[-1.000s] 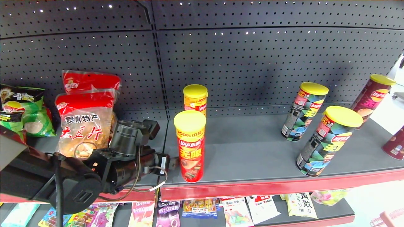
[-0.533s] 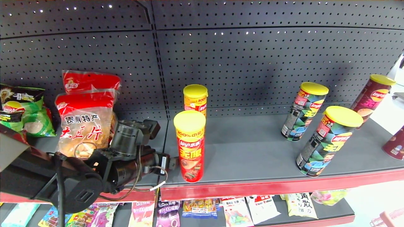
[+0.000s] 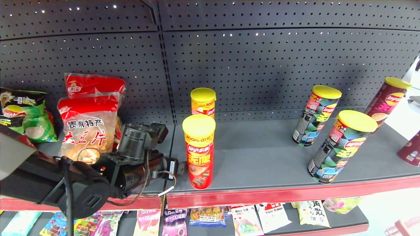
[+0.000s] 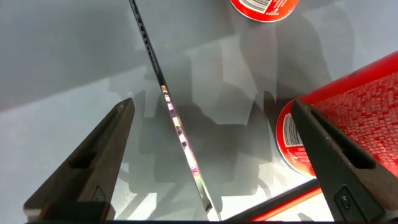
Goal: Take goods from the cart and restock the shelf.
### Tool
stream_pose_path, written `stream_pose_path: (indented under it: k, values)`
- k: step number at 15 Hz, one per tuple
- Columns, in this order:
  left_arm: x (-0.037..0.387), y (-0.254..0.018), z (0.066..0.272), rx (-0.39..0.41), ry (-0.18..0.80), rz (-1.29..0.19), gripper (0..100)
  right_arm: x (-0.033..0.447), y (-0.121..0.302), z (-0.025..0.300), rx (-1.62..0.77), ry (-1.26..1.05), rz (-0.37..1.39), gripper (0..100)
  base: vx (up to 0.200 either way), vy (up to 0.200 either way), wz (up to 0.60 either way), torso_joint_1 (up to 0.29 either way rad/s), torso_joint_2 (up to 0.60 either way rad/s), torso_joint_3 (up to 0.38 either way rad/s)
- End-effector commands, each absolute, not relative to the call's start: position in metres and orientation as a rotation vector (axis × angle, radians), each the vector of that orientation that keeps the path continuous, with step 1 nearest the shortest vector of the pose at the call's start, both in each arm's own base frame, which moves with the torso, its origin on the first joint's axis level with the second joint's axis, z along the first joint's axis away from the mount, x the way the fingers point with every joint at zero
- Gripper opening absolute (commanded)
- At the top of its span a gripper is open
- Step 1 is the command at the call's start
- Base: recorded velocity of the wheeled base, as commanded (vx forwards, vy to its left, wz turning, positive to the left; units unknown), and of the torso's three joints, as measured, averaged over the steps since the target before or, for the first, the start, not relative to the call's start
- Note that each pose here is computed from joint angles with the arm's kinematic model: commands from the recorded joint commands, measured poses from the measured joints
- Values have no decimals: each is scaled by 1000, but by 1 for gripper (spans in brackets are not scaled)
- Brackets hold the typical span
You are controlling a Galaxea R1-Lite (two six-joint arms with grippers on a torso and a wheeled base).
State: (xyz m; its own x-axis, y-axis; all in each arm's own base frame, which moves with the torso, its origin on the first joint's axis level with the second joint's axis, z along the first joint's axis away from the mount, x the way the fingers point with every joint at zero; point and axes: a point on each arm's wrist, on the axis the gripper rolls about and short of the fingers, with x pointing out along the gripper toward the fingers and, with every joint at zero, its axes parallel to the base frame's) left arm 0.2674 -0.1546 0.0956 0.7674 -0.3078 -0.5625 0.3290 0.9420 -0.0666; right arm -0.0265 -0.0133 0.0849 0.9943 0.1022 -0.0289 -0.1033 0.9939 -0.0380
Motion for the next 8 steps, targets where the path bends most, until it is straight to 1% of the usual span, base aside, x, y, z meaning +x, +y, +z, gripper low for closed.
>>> stream_pose_path:
  k: [1,8]
  values:
    - [268,-155,95,36,604,-346,100,-27,-13,85,-40,27,103,100,0,0,0,0,0,0]
    - [268,-158,96,33,602,-347,100,-27,-13,85,-40,27,103,100,0,0,0,0,0,0]
